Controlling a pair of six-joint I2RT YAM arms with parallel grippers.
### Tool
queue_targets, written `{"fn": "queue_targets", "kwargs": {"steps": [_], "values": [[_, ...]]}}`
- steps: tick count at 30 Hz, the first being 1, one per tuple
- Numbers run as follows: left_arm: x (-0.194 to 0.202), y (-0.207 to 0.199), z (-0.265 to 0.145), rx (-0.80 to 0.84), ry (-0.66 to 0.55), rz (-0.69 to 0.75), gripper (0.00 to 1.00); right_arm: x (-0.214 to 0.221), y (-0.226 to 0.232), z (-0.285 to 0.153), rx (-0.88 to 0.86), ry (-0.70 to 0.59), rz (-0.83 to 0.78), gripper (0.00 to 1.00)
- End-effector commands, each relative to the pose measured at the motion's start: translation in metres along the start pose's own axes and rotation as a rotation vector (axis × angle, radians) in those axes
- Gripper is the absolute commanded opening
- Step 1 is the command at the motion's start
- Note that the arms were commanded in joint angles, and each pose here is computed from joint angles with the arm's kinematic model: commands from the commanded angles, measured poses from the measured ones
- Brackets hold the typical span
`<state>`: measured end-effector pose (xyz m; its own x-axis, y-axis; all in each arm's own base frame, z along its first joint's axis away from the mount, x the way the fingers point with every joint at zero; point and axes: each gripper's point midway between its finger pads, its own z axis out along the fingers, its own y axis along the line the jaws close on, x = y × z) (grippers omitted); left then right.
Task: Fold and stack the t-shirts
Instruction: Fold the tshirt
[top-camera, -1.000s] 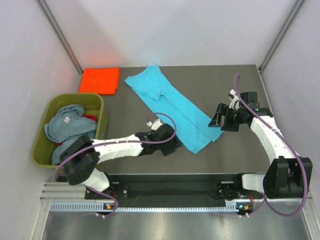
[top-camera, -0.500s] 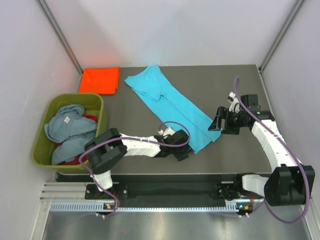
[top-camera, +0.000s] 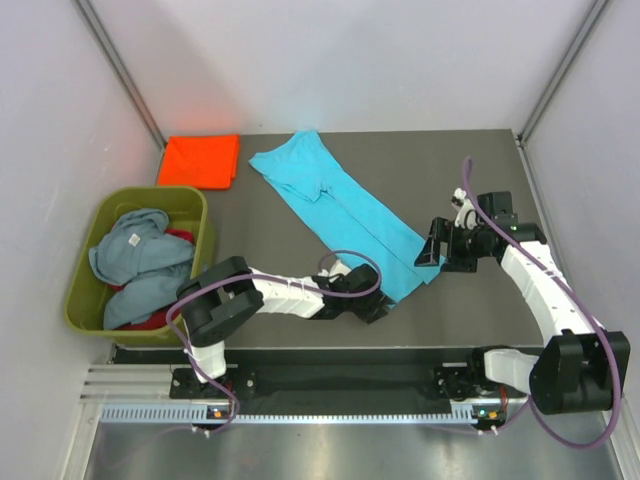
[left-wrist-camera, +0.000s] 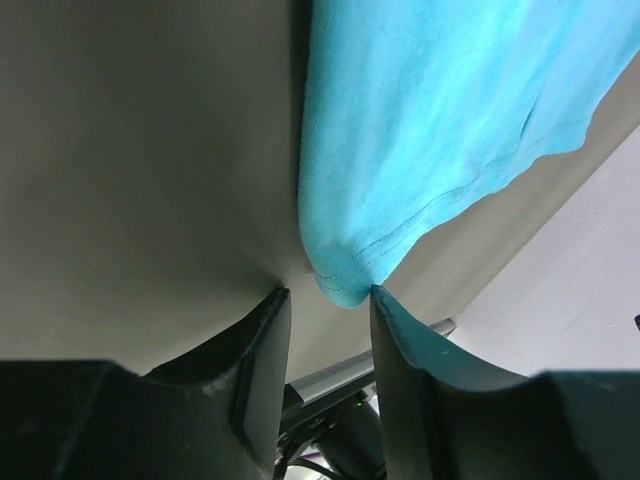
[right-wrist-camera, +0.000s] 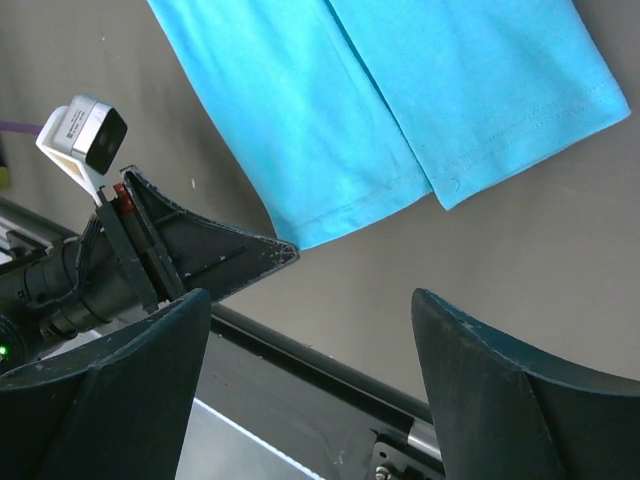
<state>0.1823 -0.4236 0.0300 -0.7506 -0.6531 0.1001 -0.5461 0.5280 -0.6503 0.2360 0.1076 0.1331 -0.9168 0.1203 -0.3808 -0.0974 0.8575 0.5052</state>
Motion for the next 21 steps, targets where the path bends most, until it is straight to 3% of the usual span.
{"fn": "queue_targets", "kwargs": {"steps": [1, 3, 4, 7, 10, 15, 21], "values": [[-0.015, 0.02, 0.009, -0.041, -0.052, -0.045, 0.42, -0.004, 0.004, -0.003, -0.001, -0.027, -0.052, 0.82], [-0.017, 0.024, 0.013, -0.045, -0.052, -0.049, 0.38, -0.003, 0.003, -0.003, 0.002, -0.023, -0.052, 0.82], [-0.017, 0.024, 0.014, -0.042, -0.046, -0.047, 0.36, -0.002, 0.003, -0.003, 0.003, -0.022, -0.056, 0.99], [-0.022, 0.027, 0.015, -0.047, -0.049, -0.033, 0.23, -0.002, 0.002, -0.003, 0.012, -0.02, -0.057, 1.0], [-0.032, 0.031, 0.012, -0.065, -0.065, 0.017, 0.0, -0.002, 0.0, -0.002, 0.018, -0.018, -0.063, 1.0], [-0.044, 0.037, -0.01, -0.142, -0.097, 0.197, 0.0, 0.0, 0.001, 0.003, 0.004, -0.013, -0.06, 1.0], [-0.051, 0.072, -0.043, -0.271, -0.082, 0.344, 0.0, 0.009, -0.001, 0.02, -0.021, 0.03, -0.041, 1.0]]}}
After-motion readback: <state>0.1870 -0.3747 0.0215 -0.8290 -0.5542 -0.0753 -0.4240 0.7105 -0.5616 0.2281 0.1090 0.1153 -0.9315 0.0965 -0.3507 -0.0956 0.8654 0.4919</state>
